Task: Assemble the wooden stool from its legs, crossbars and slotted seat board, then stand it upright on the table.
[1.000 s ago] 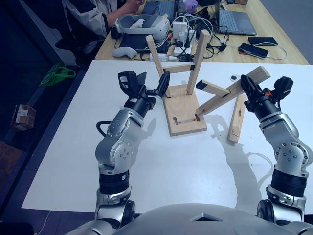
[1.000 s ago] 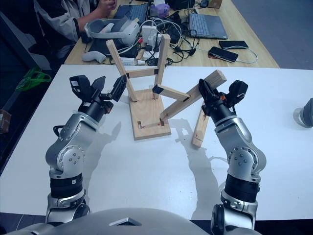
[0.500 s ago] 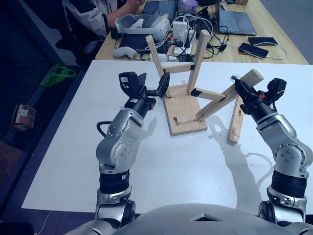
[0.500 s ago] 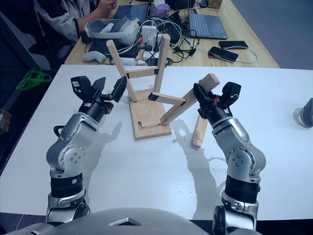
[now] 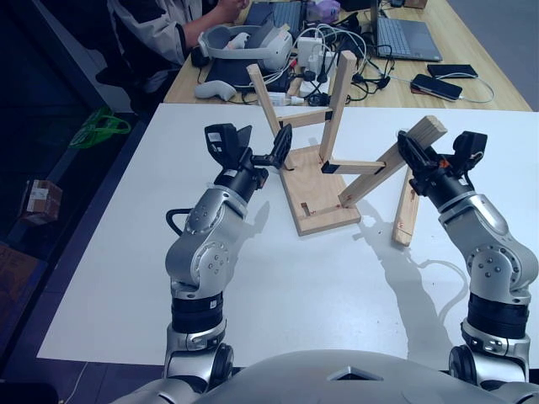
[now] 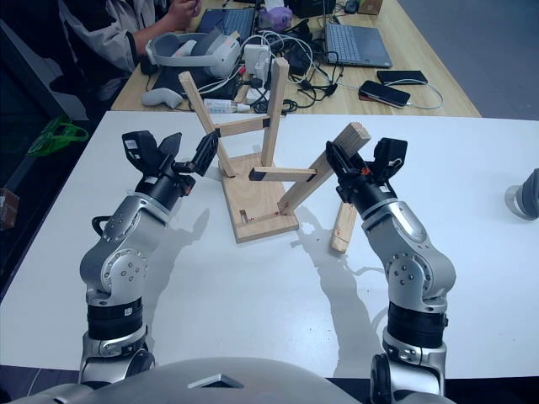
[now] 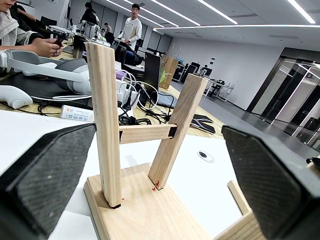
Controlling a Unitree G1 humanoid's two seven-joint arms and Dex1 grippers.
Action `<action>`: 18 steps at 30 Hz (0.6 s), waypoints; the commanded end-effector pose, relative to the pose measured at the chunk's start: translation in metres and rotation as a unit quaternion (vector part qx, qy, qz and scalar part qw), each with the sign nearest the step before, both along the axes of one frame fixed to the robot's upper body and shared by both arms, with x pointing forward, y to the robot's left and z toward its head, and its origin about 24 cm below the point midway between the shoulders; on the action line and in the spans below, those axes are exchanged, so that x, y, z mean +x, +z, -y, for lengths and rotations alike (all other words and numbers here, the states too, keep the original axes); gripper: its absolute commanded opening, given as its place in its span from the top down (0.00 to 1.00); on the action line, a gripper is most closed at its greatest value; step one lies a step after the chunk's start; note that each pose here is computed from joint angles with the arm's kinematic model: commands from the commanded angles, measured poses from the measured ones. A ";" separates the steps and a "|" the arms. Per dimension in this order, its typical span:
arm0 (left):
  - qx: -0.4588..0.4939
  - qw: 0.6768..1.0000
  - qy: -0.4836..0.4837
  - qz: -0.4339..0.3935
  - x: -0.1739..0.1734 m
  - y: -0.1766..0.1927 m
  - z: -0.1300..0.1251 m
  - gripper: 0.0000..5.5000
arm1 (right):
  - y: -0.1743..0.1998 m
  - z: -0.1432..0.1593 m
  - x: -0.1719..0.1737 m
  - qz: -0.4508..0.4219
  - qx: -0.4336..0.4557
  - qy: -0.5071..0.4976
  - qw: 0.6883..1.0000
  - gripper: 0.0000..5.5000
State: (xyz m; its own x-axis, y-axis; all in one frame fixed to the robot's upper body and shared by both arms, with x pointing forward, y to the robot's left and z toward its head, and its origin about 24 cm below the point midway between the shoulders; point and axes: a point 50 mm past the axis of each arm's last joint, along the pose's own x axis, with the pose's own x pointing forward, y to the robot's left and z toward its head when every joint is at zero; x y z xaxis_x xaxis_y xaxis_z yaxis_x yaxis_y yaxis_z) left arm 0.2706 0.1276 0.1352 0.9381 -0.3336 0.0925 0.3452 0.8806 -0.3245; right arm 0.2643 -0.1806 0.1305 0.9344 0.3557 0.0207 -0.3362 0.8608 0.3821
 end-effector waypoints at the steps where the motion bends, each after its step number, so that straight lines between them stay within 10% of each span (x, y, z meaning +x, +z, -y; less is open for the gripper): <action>1: 0.004 1.000 0.002 0.006 0.001 0.003 0.001 0.16 | -0.016 0.004 -0.004 -0.049 -0.031 -0.002 0.998 0.82; 18: 0.066 0.982 0.169 -0.056 0.009 -0.021 -0.035 0.16 | -0.014 0.000 -0.003 -0.035 -0.031 -0.008 0.999 0.82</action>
State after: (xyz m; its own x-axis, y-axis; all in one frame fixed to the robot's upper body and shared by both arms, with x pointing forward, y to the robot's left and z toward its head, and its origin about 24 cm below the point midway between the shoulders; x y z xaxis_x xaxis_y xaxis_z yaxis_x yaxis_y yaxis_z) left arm 0.2781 0.1523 0.1208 0.9966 -0.0823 -0.0034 0.0789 0.9661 -0.2457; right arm 0.2629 -0.1787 0.1315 0.9309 0.3648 0.0164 -0.3457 0.8657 0.3621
